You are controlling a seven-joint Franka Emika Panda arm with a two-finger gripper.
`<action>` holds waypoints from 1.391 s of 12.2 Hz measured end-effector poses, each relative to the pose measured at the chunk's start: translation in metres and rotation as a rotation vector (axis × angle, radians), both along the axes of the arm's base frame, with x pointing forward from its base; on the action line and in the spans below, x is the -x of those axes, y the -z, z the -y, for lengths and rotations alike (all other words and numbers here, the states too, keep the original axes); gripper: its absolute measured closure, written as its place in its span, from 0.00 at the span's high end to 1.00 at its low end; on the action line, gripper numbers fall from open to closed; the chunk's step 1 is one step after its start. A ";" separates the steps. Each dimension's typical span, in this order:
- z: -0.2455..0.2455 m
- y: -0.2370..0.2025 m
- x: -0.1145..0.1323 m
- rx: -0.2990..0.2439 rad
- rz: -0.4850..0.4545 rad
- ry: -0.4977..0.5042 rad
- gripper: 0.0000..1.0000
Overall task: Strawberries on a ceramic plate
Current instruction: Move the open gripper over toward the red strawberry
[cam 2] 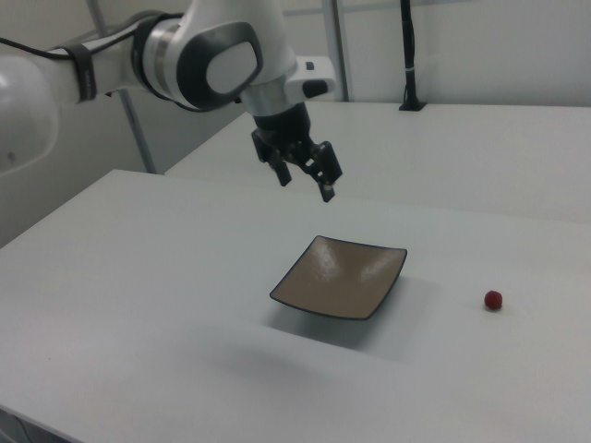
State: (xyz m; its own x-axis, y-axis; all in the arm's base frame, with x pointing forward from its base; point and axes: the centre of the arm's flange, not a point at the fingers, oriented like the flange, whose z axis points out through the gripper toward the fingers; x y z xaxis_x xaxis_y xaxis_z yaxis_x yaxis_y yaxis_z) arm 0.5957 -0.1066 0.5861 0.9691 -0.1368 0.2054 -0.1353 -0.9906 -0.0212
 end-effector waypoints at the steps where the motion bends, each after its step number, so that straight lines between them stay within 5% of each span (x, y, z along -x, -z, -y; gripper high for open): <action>1: 0.007 0.005 -0.006 0.006 0.024 0.011 1.00; 4: 0.040 0.026 -0.020 0.028 0.074 0.048 1.00; 11: 0.113 0.064 -0.038 0.096 0.060 -0.054 1.00; 17: 0.175 0.081 -0.071 0.079 0.105 0.023 1.00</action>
